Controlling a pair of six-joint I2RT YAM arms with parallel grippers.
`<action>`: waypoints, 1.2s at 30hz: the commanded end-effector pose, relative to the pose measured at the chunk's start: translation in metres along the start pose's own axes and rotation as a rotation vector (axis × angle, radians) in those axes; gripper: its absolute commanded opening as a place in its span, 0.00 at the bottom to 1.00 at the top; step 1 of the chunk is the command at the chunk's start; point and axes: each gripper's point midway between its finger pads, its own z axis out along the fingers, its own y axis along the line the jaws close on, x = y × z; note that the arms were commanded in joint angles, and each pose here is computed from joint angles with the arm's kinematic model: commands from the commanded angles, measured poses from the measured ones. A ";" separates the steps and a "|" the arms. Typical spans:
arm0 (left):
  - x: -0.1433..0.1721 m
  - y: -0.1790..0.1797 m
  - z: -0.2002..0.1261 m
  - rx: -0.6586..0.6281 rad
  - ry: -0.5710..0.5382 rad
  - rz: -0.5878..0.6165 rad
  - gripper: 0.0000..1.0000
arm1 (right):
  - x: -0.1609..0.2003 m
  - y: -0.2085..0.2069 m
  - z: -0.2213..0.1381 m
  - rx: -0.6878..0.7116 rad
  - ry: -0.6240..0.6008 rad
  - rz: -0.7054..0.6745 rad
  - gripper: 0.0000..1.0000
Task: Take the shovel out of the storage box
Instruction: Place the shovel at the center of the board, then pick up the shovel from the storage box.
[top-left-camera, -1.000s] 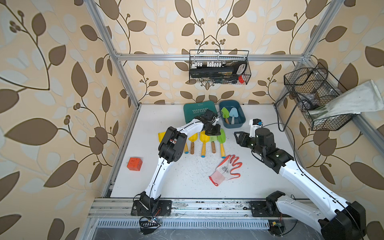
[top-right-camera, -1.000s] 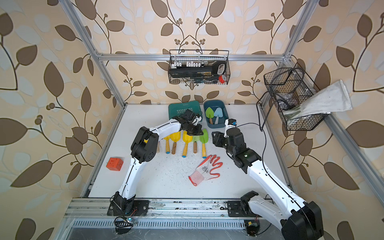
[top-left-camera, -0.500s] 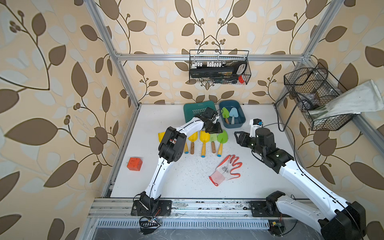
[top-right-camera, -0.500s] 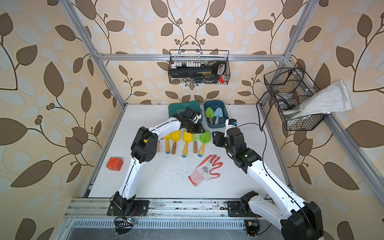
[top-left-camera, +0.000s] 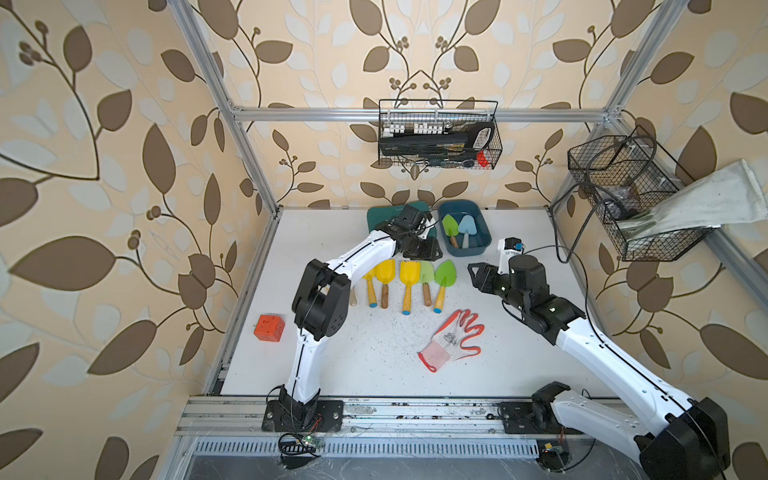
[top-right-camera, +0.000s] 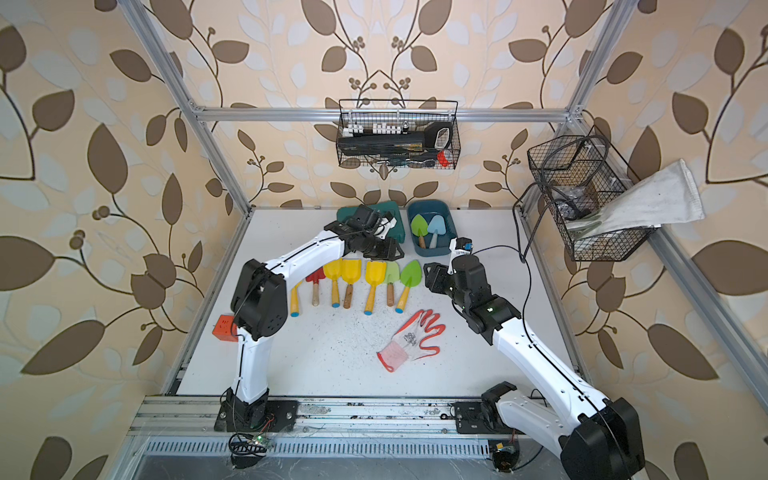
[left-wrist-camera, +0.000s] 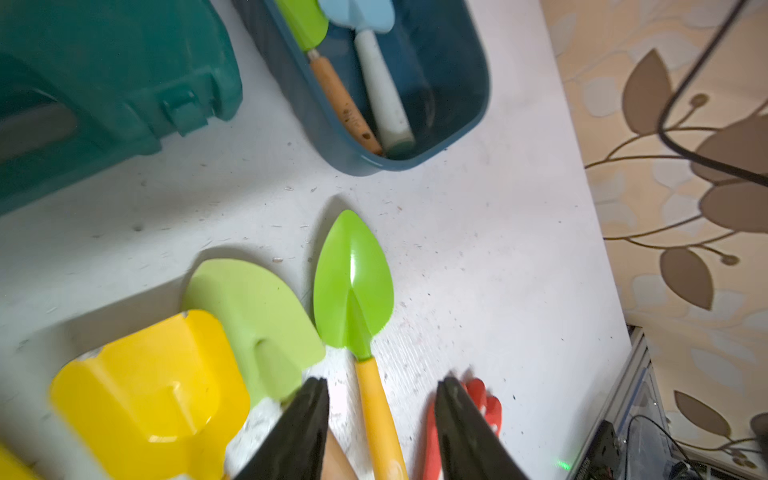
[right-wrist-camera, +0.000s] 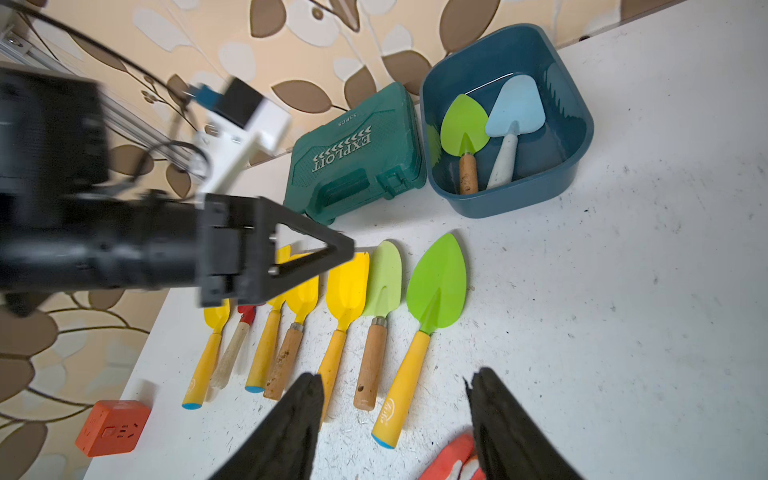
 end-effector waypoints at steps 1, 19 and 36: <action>-0.005 -0.018 -0.051 0.000 -0.109 0.093 0.48 | -0.004 0.001 0.006 0.016 0.016 -0.033 0.67; 0.073 0.003 -0.111 -0.047 -0.330 0.217 0.53 | -0.081 -0.001 0.109 0.135 0.171 -0.093 0.58; 0.074 0.027 -0.129 -0.196 -0.388 0.223 0.65 | -0.067 -0.063 0.244 0.156 0.431 -0.106 0.55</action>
